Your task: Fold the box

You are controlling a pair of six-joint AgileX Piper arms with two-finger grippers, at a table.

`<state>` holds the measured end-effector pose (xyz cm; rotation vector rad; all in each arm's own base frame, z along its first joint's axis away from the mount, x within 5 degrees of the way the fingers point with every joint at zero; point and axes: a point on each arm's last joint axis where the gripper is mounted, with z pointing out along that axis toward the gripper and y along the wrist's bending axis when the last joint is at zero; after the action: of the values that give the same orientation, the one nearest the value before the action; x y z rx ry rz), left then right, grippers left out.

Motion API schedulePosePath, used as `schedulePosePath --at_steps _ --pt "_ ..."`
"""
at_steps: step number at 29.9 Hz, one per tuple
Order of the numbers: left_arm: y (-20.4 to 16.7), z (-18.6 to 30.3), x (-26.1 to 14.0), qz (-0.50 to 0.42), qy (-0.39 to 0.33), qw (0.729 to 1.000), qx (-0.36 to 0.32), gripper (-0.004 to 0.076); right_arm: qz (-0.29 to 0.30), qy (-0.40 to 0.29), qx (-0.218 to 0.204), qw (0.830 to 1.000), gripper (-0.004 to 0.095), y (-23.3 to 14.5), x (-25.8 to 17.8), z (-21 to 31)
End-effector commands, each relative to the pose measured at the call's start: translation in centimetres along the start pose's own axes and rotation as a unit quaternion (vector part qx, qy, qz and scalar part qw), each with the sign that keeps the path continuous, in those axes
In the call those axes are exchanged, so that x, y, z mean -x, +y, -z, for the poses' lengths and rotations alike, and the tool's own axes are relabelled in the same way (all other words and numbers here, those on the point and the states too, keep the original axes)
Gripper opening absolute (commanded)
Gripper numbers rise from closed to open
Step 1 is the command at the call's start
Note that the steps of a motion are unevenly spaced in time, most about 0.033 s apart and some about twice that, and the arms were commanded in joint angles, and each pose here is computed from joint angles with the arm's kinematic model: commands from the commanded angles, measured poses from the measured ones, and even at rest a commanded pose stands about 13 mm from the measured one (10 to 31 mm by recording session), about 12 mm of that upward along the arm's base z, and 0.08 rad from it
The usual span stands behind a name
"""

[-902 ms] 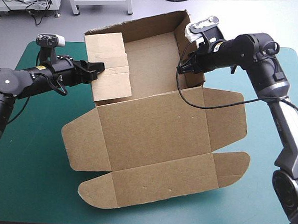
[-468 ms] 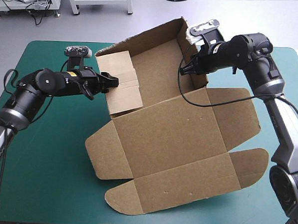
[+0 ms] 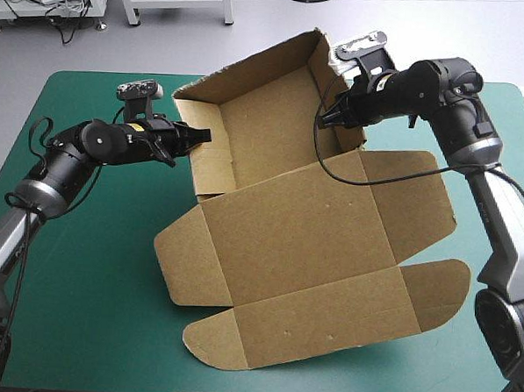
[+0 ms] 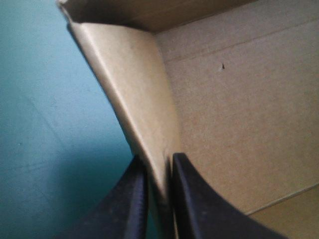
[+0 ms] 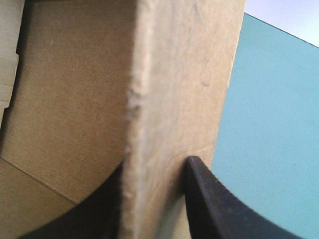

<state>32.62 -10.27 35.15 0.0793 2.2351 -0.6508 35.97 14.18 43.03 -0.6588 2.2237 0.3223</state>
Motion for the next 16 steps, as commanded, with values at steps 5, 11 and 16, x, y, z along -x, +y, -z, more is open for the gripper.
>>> schedulePosePath --at_steps 5,11,16 --pt "-2.1 1.6 0.9 -0.031 -0.027 0.998 -0.039 -0.0008 -0.011 -0.05 0.081 0.995 -0.0018 2.6 1.3 2.9" --pt "-1.4 1.6 -0.2 -0.079 0.035 0.996 -0.009 -0.001 -0.009 0.067 0.045 0.997 -0.0018 1.5 -0.8 0.4" --pt "-0.5 2.2 -0.6 -0.114 0.091 0.988 0.047 -0.001 -0.027 0.119 0.038 0.992 -0.0018 0.7 -1.9 -3.2"
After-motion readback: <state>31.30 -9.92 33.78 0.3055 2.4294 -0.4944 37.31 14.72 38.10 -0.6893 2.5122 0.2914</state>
